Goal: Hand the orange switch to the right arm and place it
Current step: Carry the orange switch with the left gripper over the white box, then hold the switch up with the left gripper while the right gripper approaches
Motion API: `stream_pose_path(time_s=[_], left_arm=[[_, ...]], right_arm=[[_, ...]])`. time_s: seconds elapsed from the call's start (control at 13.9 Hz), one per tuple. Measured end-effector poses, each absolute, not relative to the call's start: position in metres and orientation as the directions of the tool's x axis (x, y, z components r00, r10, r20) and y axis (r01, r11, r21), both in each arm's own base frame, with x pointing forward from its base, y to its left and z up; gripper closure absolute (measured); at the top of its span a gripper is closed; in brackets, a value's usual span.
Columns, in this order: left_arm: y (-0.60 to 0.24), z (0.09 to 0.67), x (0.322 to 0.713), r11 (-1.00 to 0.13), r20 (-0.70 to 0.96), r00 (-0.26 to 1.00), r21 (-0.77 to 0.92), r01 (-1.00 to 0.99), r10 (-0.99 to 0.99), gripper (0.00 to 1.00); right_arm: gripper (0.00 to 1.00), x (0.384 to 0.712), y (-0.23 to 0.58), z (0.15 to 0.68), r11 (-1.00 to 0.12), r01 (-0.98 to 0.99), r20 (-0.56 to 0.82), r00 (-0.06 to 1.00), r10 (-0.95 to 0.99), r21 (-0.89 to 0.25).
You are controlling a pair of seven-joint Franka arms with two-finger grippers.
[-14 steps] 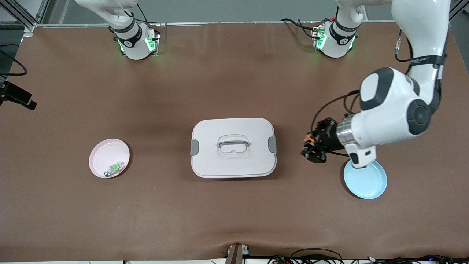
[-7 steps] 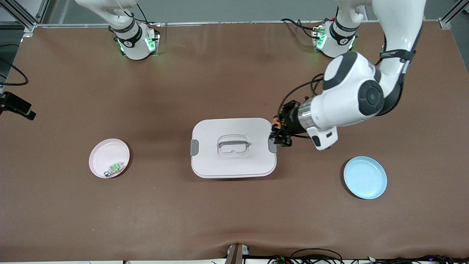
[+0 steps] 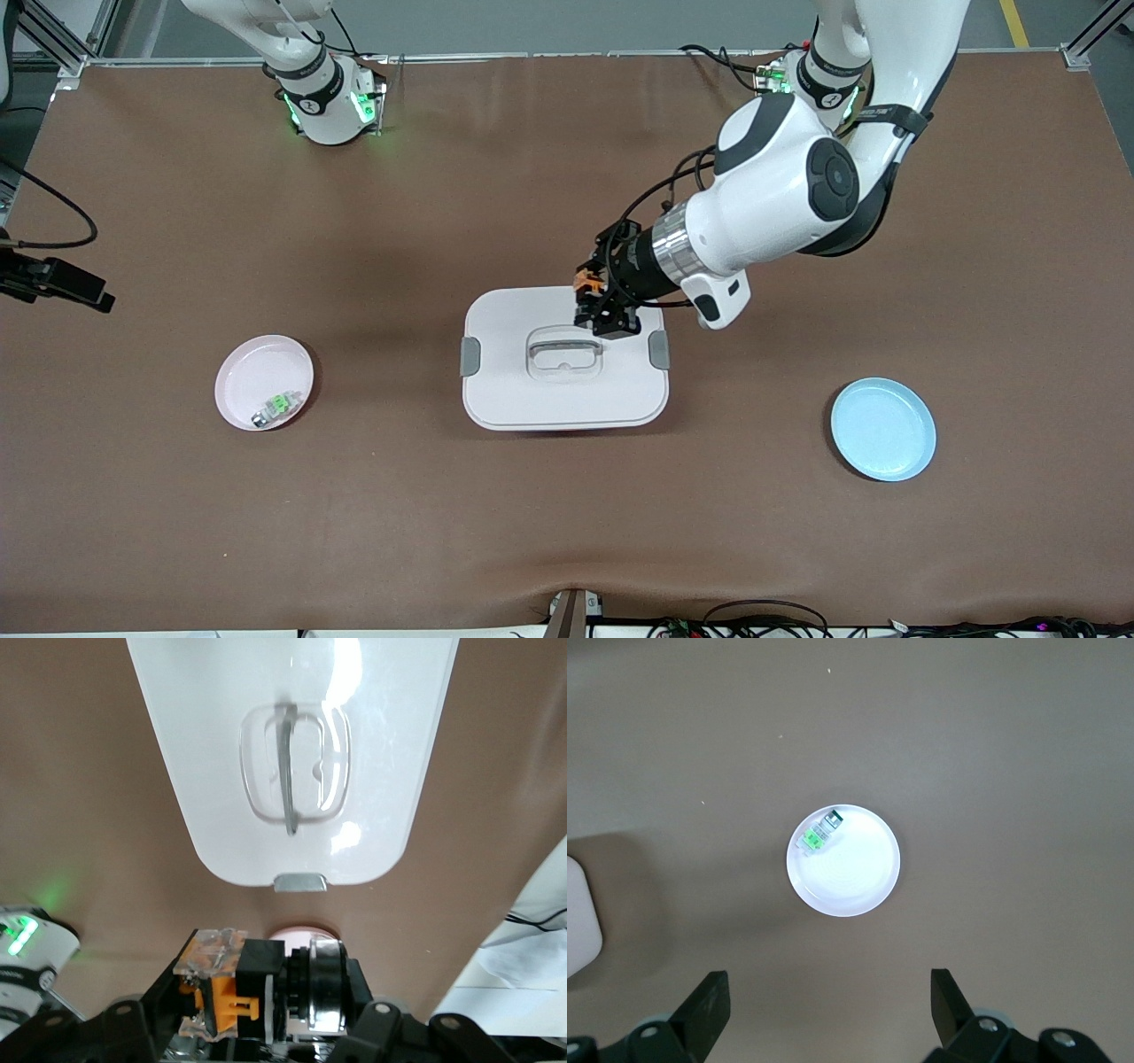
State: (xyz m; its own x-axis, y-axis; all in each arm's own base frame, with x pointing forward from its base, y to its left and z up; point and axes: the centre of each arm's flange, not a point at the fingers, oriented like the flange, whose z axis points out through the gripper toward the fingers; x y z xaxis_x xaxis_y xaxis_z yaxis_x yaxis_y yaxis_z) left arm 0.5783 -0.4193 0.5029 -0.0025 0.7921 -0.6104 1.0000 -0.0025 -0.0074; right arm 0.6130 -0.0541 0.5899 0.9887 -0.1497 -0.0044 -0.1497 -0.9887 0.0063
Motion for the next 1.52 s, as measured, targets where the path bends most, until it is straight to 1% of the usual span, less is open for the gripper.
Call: stream_pose_path(time_s=[0.36, 0.51, 0.58, 0.72, 1.01, 1.37, 1.52], left_arm=[[-0.464, 0.516, 0.551, 0.041, -0.644, -0.041, -0.015, 0.999, 0.764, 0.27], [-0.485, 0.517, 0.534, 0.021, -0.651, -0.022, -0.01, 1.0, 0.759, 0.27], [-0.494, 0.517, 0.526, 0.006, -0.653, -0.009, -0.007, 1.0, 0.758, 0.27], [-0.51, 0.517, 0.511, -0.025, -0.652, 0.016, -0.004, 1.0, 0.758, 0.27], [-0.537, 0.52, 0.486, -0.058, -0.665, 0.061, 0.026, 0.998, 0.744, 0.27], [-0.551, 0.518, 0.48, -0.044, -0.678, 0.085, 0.078, 0.996, 0.73, 0.27], [-0.553, 0.514, 0.48, -0.033, -0.676, 0.079, 0.081, 0.996, 0.733, 0.27]], right_arm=[[0.0, 0.63, -0.067, 0.545, -0.988, -0.152, -0.065, 0.986, -0.152, 0.011], [0.0, 0.634, -0.062, 0.536, -0.992, -0.129, -0.079, 0.988, -0.129, 0.005], [0.0, 0.634, -0.055, 0.536, -0.993, -0.118, -0.081, 0.99, -0.116, -0.015], [0.0, 0.633, -0.037, 0.538, -0.986, -0.108, -0.099, 0.99, -0.096, -0.123], [0.0, 0.631, -0.018, 0.545, -0.922, -0.132, -0.122, 0.988, -0.094, -0.363], [0.0, 0.625, -0.001, 0.558, -0.843, -0.141, -0.109, 0.989, -0.098, -0.52], [0.0, 0.615, 0.005, 0.566, -0.827, -0.136, -0.066, 0.991, -0.119, -0.546]])
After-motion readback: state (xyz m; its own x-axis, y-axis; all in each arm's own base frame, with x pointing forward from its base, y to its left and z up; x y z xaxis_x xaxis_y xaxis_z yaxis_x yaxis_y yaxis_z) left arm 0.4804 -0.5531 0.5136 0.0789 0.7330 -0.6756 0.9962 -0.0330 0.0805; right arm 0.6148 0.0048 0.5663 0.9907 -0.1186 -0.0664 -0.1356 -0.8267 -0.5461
